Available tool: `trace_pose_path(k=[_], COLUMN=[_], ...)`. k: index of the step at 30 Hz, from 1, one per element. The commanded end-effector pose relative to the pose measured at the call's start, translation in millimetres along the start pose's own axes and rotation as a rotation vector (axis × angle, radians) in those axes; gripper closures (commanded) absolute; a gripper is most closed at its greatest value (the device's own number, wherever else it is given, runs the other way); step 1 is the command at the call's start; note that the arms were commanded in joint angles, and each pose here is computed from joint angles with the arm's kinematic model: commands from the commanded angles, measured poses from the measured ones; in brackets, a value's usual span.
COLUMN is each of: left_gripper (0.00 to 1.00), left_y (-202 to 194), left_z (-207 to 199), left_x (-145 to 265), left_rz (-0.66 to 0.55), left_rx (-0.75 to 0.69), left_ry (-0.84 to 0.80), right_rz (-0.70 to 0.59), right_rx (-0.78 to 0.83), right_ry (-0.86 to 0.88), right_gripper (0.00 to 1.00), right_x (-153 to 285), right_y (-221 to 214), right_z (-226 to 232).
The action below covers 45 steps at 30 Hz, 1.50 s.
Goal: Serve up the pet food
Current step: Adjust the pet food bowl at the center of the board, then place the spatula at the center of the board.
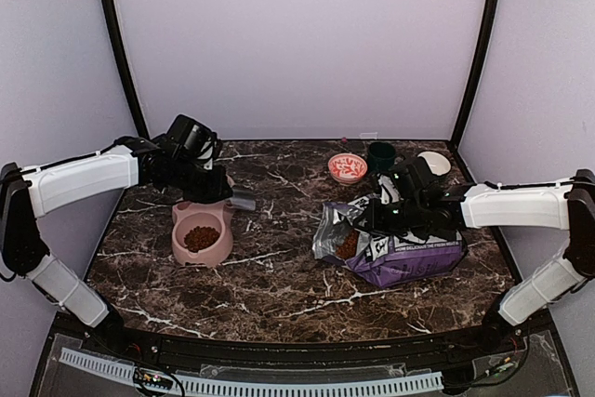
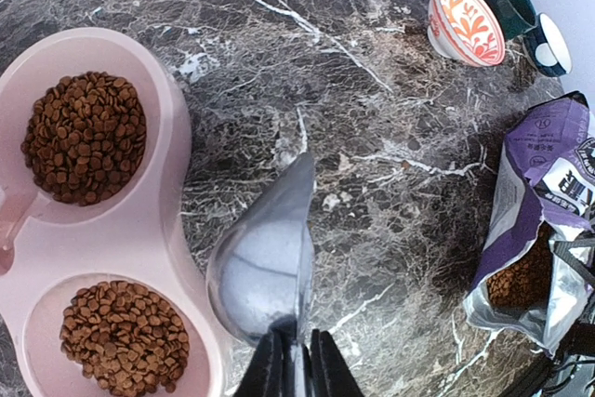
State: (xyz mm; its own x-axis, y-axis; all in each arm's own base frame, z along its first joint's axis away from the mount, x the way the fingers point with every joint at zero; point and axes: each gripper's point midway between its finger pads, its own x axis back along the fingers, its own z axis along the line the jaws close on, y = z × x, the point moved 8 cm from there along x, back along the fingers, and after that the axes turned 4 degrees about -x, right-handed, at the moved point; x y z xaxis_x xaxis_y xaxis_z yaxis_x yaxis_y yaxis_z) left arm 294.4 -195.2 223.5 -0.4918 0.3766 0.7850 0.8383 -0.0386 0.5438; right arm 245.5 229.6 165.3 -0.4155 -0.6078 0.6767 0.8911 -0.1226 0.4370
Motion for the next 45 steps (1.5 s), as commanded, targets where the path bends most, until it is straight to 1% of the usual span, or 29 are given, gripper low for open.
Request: trace_pose_path(k=[1,7,17,23,29,39,45], left_gripper=[1.00,1.00,1.00,1.00,1.00,1.00,1.00], left_y=[16,23,33,32,25,6,-4], left_z=[-18,-33,-50,-57,-60,-51,-45], left_x=[19,11,-12,-39,-73,-120,-136], left_rz=[-0.086,-0.100,-0.099,-0.074,-0.015,0.065,0.090], left_rx=[0.007,0.026,0.072,0.097,0.118,0.127,0.134], left_ry=[-0.127,-0.246,-0.388,-0.455,-0.516,-0.516,-0.494], right_rz=[-0.019,-0.020,-0.031,-0.036,-0.039,-0.032,-0.032], right_rx=[-0.031,-0.031,-0.033,-0.035,-0.040,-0.053,-0.045], right_ry=[-0.083,-0.086,-0.087,-0.091,-0.085,-0.070,-0.076], right_gripper=[1.00,1.00,1.00,1.00,1.00,1.00,1.00], right_x=[2,3,6,11,14,14,14], right_y=[0,0,0,-2,-2,-6,-5], right_z=[-18,-19,-19,-19,-19,-20,-20])
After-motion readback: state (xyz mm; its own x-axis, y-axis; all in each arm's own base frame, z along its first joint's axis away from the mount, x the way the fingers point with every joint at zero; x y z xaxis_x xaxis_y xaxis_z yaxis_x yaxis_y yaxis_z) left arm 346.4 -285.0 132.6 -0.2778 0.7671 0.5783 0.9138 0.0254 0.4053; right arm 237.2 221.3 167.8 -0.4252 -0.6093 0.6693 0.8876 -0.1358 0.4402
